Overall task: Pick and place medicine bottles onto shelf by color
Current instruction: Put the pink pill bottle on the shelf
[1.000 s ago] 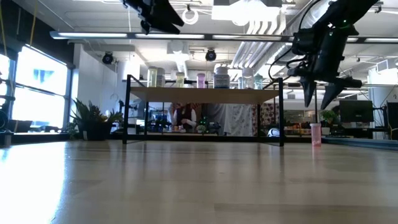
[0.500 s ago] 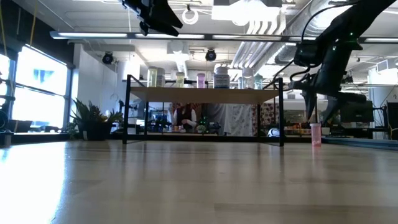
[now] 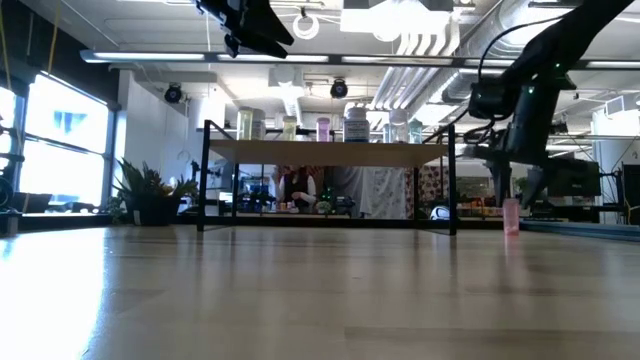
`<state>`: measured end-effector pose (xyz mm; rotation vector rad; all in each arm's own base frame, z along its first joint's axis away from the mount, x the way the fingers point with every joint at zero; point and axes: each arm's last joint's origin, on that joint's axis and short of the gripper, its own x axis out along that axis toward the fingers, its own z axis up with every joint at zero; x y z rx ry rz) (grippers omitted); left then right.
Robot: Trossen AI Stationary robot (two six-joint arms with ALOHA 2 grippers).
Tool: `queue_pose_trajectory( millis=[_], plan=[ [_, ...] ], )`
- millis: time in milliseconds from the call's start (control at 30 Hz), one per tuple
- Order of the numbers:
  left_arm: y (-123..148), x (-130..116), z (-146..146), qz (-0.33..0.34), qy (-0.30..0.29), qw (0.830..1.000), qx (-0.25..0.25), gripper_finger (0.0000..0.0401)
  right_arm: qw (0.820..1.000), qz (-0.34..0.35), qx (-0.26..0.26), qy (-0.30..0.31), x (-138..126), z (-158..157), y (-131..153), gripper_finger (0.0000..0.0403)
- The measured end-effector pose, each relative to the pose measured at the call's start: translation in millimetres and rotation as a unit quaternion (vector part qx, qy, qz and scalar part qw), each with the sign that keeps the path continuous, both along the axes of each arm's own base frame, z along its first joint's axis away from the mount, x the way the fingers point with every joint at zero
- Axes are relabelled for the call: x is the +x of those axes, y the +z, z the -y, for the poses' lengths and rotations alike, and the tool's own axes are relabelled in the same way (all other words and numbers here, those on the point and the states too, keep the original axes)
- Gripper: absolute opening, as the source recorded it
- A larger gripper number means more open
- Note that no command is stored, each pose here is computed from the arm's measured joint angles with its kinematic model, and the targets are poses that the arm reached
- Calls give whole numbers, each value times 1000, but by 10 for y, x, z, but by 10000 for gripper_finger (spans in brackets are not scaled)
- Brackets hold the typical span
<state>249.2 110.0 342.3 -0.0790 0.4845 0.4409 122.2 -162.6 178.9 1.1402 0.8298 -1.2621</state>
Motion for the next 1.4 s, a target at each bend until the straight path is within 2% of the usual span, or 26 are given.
queue_pose_trajectory(
  millis=[267,633,800,1067,1400],
  plan=[
    [0,0,0,0,0,1000,0,207,1000,-12,19,5,37,23,-92,174],
    [-1,-1,-1,-5,-6,1000,10,207,1000,-4,25,4,41,21,-91,93],
    [1,-1,-1,-5,-6,1000,10,207,999,6,40,10,50,14,-67,99],
    [1,-3,-7,-9,2,1000,19,207,997,-5,53,47,144,14,202,100],
    [1,-4,-7,-10,2,1000,19,207,996,-36,10,81,309,13,777,104]
  ],
)
